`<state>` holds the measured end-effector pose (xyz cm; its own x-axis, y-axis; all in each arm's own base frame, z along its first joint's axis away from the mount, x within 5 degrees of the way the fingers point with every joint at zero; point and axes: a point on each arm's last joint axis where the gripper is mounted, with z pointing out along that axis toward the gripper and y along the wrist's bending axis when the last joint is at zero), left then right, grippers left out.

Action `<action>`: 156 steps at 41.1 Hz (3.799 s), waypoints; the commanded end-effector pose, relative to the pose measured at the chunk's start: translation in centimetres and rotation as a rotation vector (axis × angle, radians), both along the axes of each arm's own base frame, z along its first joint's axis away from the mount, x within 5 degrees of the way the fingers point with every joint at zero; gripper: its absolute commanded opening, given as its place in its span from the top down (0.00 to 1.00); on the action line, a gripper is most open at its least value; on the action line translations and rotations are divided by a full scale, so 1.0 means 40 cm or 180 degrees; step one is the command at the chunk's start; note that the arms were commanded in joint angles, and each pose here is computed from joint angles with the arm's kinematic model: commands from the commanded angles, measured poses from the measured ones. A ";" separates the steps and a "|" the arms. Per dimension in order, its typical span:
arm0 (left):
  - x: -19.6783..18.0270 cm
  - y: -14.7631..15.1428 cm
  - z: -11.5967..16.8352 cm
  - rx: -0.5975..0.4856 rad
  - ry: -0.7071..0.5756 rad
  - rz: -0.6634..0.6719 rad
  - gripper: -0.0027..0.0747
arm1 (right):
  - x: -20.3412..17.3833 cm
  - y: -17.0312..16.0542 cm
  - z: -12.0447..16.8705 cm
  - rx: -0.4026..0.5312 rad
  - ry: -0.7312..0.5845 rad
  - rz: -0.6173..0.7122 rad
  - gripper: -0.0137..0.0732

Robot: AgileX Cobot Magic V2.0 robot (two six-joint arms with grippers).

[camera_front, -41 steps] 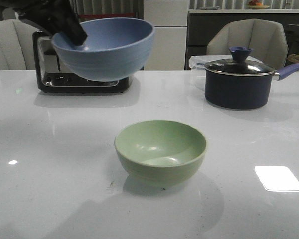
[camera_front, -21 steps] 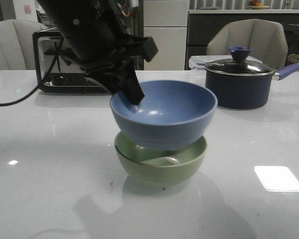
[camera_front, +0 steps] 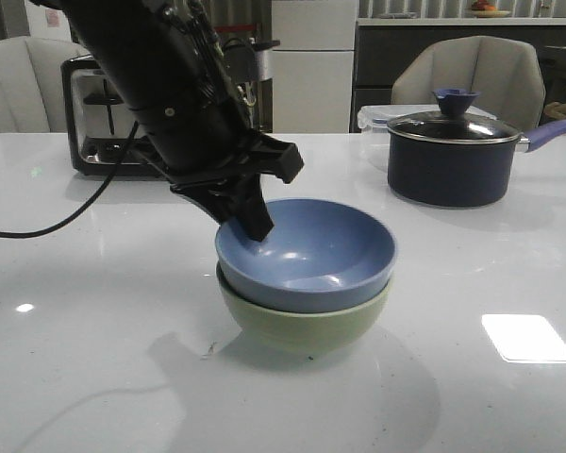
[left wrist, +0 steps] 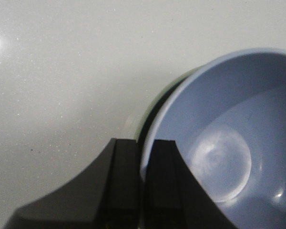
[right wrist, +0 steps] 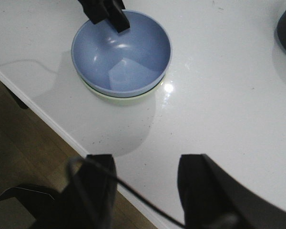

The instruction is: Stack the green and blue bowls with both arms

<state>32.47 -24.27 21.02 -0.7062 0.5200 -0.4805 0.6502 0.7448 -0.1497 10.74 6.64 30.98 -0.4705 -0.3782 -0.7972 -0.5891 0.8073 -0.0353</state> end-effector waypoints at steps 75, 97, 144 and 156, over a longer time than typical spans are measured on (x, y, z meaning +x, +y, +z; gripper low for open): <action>-0.523 0.406 0.322 -0.0332 -0.1455 0.0240 0.59 | -0.002 0.005 0.026 0.0148 -0.0073 0.0023 0.65; -0.524 0.405 0.322 -0.0342 -0.1440 0.0242 0.85 | -0.003 0.005 0.024 0.0140 -0.0052 0.0027 0.81; -0.679 0.594 0.027 -0.1012 -0.3682 0.1978 0.85 | -0.003 0.005 0.024 0.0139 -0.0051 0.0027 0.81; -0.677 0.598 0.007 -0.0991 -0.3732 0.2058 0.85 | -0.003 0.005 0.024 0.0139 -0.0051 0.0028 0.81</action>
